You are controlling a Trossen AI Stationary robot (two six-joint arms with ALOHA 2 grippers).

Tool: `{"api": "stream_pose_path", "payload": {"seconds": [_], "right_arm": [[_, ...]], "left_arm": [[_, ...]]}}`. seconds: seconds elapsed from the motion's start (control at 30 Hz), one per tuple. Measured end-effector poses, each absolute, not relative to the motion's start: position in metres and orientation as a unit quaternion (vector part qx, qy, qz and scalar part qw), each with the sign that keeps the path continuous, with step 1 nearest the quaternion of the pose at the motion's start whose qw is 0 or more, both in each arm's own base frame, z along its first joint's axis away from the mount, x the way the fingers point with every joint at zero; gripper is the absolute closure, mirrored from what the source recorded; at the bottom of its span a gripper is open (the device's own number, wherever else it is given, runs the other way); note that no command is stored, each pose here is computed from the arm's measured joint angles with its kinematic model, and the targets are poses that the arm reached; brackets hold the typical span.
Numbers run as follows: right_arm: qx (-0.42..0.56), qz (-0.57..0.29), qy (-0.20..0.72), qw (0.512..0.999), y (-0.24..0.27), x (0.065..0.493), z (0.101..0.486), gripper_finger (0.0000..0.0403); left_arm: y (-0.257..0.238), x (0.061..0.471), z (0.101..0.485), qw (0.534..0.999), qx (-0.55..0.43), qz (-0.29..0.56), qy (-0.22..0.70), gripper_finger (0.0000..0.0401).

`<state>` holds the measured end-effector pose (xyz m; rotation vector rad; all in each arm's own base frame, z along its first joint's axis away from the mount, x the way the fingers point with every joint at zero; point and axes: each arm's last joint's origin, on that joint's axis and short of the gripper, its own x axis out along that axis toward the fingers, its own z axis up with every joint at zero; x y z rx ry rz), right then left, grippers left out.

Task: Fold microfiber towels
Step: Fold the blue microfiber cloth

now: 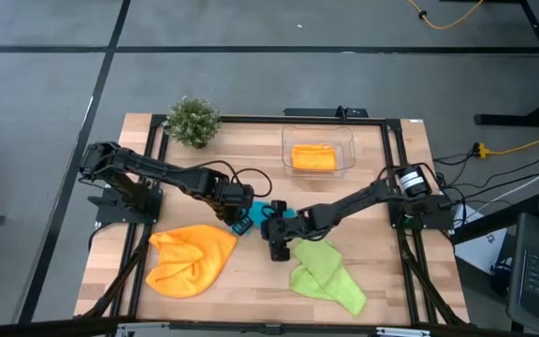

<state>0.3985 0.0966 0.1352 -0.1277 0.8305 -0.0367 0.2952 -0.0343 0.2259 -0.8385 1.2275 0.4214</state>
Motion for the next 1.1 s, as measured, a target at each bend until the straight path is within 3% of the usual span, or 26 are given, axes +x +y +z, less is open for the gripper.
{"api": "stream_pose_path", "payload": {"seconds": [0.33, 0.73, 1.1], "right_arm": [[-0.045, -0.052, 0.372, 0.926, 0.065, 0.413, 0.134, 0.0212], [-0.017, -0.067, 0.398, 0.915, 0.040, 0.414, 0.124, 0.0213], [0.059, -0.052, 0.401, 0.913, 0.026, 0.415, 0.125, 0.0251]], "left_arm": [[-0.033, 0.296, 0.226, 0.718, -0.382, 0.190, 0.550, 0.0401], [-0.033, 0.298, 0.227, 0.724, -0.381, 0.184, 0.544, 0.0401], [-0.033, 0.298, 0.227, 0.724, -0.381, 0.183, 0.545, 0.0401]]}}
